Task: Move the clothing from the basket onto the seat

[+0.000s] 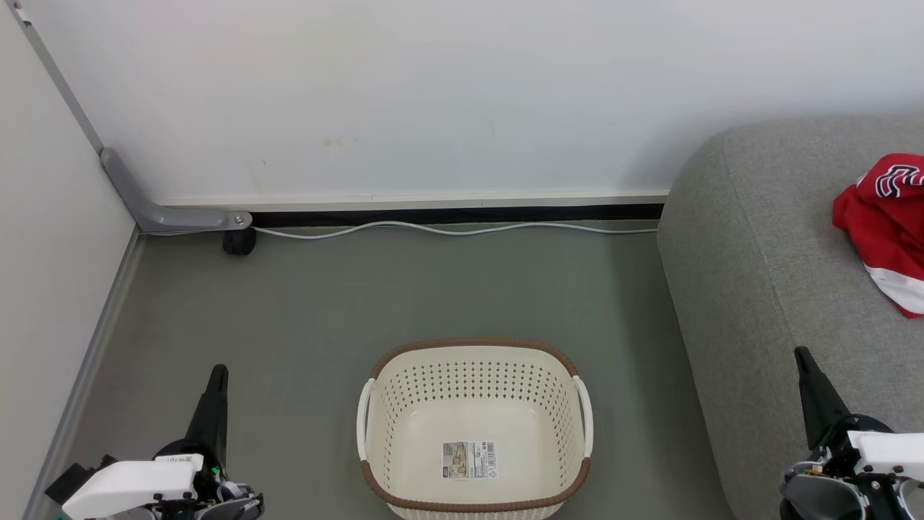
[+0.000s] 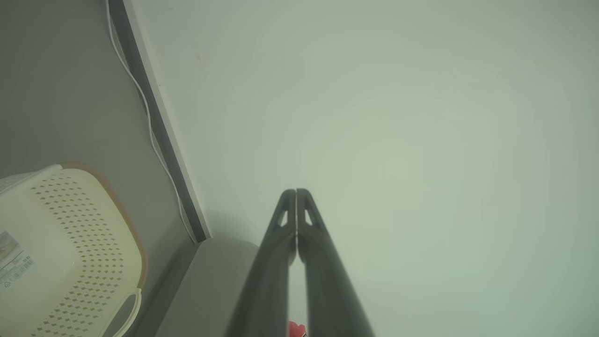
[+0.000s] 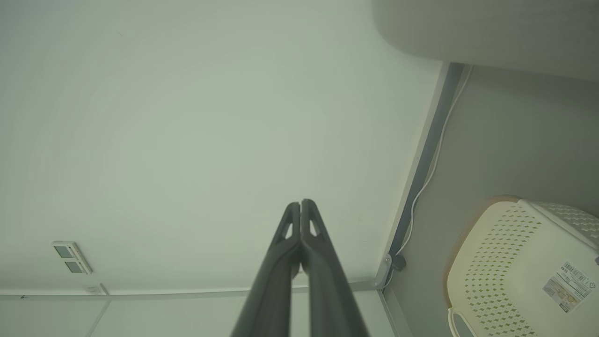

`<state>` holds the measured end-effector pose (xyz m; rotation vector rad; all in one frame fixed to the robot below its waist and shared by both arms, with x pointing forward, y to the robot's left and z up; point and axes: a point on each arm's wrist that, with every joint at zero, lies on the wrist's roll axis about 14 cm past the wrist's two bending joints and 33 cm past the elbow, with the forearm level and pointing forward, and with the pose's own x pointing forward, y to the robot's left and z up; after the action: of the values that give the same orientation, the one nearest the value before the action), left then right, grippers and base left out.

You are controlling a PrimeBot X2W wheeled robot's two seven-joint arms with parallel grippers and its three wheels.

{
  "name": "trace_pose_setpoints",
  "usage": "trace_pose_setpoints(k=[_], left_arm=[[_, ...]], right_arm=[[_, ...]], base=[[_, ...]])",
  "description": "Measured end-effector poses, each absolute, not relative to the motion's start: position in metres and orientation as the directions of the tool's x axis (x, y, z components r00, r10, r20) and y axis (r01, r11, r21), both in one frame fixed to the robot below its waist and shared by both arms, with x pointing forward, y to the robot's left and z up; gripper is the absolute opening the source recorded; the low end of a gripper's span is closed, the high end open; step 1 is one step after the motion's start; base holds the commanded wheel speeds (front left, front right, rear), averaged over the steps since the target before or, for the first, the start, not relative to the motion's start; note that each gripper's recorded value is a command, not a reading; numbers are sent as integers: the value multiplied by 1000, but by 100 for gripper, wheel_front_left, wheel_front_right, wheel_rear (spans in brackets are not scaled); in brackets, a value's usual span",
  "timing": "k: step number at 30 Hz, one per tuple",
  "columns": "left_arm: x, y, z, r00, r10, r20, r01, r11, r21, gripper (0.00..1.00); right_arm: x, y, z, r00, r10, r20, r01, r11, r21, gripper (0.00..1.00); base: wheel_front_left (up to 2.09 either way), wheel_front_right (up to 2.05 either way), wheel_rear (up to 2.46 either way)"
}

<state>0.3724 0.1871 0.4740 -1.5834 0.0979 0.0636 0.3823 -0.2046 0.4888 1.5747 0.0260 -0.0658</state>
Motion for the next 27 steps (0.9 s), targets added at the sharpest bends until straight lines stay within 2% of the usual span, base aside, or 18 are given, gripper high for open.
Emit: trace_pose_setpoints(k=[27], left_arm=[[372, 187, 474, 995, -22, -102, -102, -13, -995, 0]], right_arm=[[382, -205, 489, 998, -25, -58, 58, -5, 998, 0]], base=[[0, 0, 0]])
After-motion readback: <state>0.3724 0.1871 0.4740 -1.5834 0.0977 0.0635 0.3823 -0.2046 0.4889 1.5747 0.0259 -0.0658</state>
